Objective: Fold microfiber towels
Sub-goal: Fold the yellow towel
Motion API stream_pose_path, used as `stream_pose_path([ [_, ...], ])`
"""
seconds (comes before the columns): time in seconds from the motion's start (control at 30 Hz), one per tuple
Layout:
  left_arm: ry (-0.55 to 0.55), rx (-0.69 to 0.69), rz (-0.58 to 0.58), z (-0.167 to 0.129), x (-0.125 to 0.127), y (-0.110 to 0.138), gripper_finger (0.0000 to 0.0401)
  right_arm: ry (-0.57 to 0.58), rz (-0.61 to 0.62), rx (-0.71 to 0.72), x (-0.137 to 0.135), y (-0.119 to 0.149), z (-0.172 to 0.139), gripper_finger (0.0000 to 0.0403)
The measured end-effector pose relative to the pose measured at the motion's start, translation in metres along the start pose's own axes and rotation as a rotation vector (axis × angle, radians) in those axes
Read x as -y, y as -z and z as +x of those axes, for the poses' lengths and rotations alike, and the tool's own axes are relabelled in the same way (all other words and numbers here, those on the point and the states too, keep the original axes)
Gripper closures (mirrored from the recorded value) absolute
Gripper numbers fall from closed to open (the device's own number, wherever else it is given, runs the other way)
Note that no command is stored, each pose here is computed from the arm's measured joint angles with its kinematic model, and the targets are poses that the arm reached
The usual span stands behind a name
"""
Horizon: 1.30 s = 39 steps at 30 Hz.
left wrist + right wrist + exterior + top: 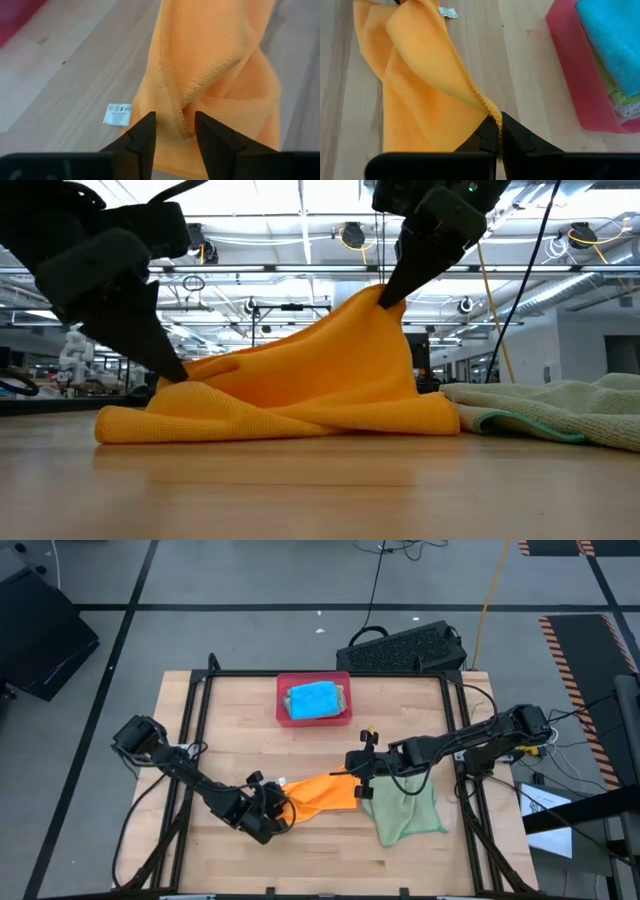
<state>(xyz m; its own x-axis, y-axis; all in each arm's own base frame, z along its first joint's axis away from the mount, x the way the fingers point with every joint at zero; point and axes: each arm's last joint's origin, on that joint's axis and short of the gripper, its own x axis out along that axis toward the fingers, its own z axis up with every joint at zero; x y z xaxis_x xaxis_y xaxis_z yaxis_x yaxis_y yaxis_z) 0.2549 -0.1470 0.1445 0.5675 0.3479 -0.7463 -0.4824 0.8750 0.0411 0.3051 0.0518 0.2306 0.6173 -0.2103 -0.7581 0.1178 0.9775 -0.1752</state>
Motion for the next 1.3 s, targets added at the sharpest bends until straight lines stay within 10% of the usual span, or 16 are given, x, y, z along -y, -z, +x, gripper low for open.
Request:
stream_pose_path([
  [0.47,-0.047,-0.039,0.018,0.001,-0.006,0.003,0.0393,-0.001,-0.01,0.002,0.0,0.0,0.0,0.0399],
  [0.83,-0.078,-0.024,0.011,0.002,-0.009,0.002,0.0393,-0.002,-0.018,0.007,0.0,-0.001,0.0,0.0399],
  [1.13,-0.093,-0.041,-0.058,0.012,-0.014,-0.004,0.0273,-0.061,-0.027,0.065,-0.002,-0.007,0.0,0.0399],
  [1.3,-0.088,-0.068,-0.012,0.013,-0.016,-0.005,0.0315,-0.061,-0.031,0.067,-0.002,-0.007,0.0,0.0399],
])
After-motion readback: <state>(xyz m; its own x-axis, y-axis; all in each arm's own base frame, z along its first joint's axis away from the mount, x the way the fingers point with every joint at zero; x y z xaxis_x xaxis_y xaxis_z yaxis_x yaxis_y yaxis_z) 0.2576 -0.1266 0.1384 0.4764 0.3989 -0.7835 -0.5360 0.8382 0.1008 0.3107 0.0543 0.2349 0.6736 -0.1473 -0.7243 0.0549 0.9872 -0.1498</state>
